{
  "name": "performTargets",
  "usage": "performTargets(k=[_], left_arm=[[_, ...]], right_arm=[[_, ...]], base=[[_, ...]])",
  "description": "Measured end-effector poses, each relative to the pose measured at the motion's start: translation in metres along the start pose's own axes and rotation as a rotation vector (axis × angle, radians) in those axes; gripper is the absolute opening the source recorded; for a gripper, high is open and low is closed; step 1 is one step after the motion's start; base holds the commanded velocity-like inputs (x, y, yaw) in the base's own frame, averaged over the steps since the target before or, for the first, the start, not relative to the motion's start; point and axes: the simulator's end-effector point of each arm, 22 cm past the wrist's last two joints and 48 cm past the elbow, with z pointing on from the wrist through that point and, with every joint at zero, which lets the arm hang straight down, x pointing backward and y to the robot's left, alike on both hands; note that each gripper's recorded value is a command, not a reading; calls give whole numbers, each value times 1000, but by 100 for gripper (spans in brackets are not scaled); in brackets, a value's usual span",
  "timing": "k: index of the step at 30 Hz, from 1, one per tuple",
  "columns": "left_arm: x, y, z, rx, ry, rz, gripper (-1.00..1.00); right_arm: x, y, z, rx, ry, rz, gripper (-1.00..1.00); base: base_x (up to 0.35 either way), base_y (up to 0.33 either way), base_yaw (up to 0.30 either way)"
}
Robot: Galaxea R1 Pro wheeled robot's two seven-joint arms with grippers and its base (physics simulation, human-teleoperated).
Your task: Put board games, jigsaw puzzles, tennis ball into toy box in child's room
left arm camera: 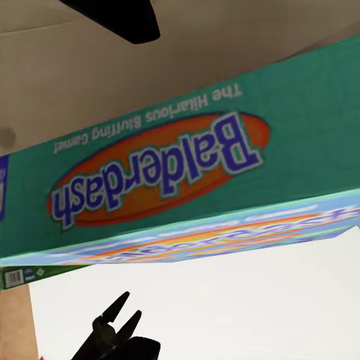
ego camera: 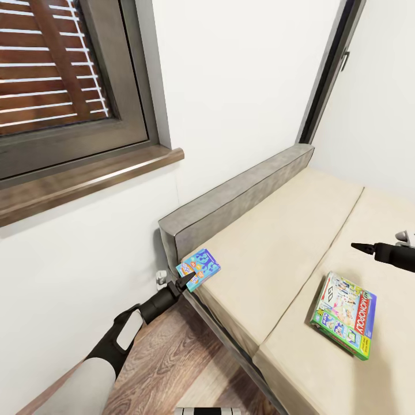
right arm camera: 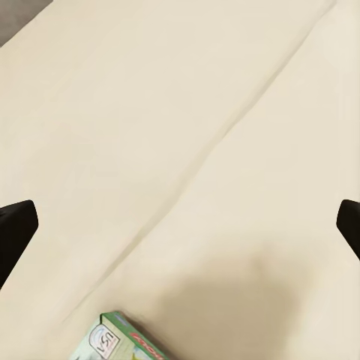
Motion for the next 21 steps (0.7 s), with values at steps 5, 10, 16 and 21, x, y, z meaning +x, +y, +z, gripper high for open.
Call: performTargets(k=[5, 10, 16, 21], left_arm=[[0, 0, 0, 0, 0, 0, 100], [0, 0, 0, 1, 1, 1, 100], [0, -1, 0, 2, 1, 3, 100], [1, -3, 0, 3, -1, 19, 100]], right_arm=[[0, 0, 0, 0, 0, 0, 100], [0, 0, 0, 0, 0, 0, 100], [0, 0, 0, -1, 0, 1, 100], [1, 2, 1, -4, 1, 3, 100]], base=[[0, 0, 0], [0, 0, 0], [0, 0, 0], [0, 0, 0]])
